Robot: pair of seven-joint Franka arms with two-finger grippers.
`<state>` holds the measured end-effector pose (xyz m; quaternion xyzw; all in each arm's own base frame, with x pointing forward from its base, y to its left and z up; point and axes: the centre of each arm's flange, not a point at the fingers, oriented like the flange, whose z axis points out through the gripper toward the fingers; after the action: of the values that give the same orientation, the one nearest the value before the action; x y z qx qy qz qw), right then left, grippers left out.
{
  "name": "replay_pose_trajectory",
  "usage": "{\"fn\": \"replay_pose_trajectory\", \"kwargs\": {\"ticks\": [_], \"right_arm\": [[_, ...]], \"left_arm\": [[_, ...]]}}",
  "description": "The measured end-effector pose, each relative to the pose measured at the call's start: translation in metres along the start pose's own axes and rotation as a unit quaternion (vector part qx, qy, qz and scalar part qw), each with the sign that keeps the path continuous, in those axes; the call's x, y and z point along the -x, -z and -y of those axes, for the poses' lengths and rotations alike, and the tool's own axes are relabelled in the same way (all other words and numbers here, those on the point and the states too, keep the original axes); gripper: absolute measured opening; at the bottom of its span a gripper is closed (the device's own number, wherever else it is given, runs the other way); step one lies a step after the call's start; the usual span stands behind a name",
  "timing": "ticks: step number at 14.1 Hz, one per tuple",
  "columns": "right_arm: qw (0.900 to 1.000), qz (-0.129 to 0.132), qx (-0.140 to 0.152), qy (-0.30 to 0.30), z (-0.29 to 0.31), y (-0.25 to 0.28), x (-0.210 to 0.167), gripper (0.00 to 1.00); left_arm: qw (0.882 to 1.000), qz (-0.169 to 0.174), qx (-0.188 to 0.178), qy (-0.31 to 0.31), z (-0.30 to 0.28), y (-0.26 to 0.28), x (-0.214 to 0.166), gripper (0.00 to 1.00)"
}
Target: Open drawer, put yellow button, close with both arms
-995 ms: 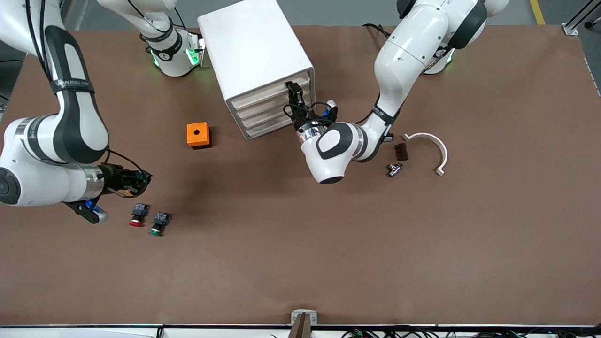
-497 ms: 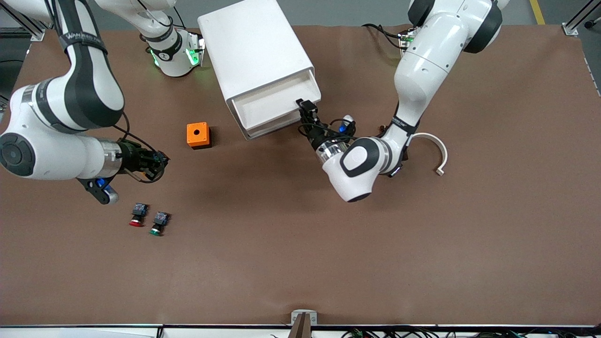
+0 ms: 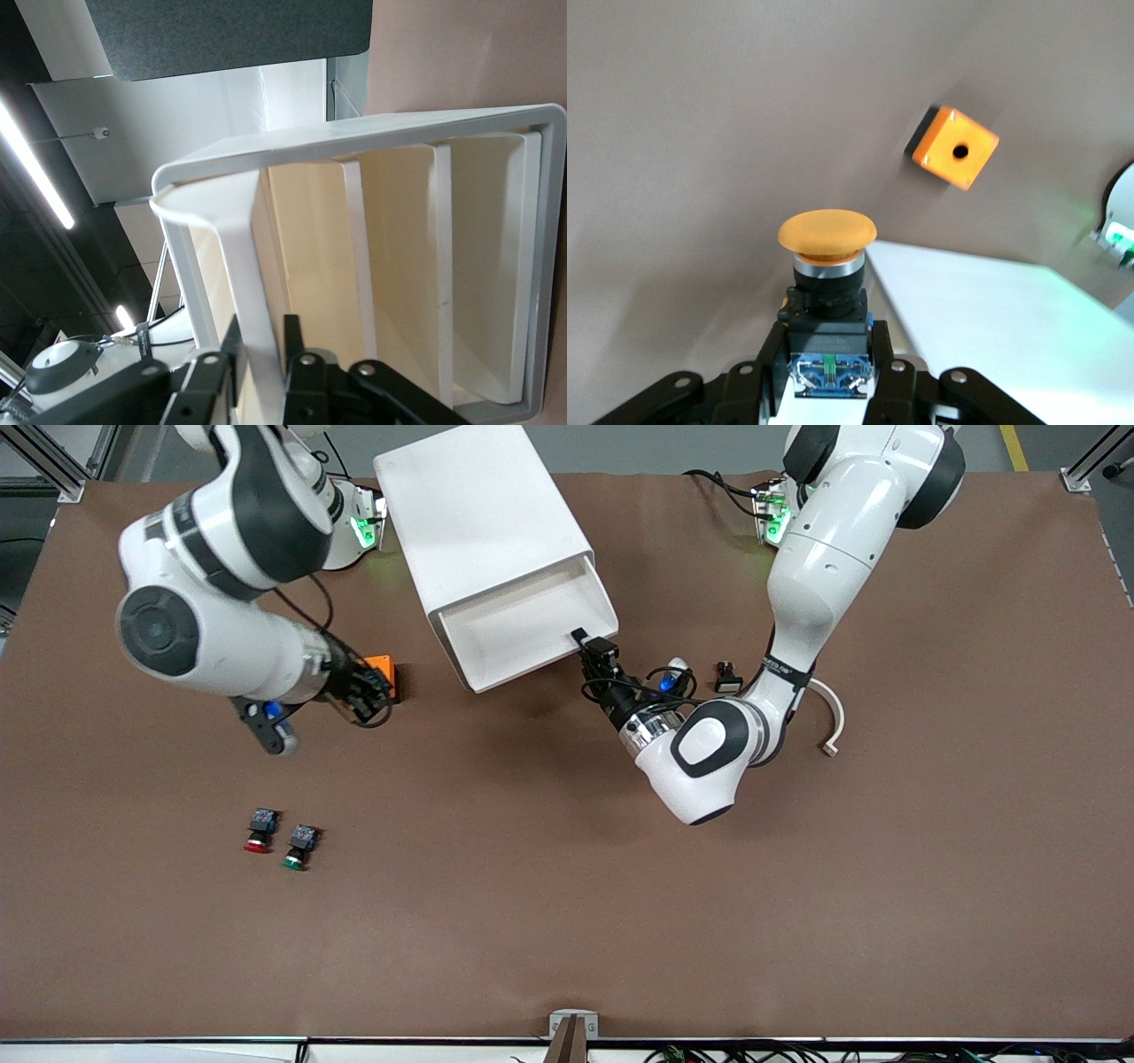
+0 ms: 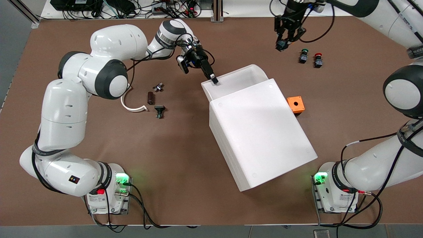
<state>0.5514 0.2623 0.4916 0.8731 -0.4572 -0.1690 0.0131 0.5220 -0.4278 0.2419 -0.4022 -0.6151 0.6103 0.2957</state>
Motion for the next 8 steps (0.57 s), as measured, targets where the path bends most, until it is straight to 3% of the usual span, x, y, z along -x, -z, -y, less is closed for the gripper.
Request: {"fn": "replay_pose_trajectory", "kwargs": {"ticks": [2,4,7,8], "right_arm": [[1.000,-0.006,-0.013,-0.021,0.008,-0.005,0.036,0.41],[0.999,0.000,-0.028,-0.039,0.012,-0.014,0.071,0.41],[0.997,-0.003,-0.043,-0.064,0.011,-0.032,0.113,0.41],[0.996,-0.004,-0.045,-0.074,0.010,-0.037,0.127,0.41]], "left_arm": [[1.000,0.001,-0.001,-0.024,0.005,0.005,0.000,0.48],[0.995,0.004,0.002,-0.097,0.011,0.012,0.001,0.68],[0.977,0.012,0.013,-0.210,0.020,0.029,0.003,0.98],[0.967,0.016,0.018,-0.252,0.023,0.037,0.002,0.99]]}}
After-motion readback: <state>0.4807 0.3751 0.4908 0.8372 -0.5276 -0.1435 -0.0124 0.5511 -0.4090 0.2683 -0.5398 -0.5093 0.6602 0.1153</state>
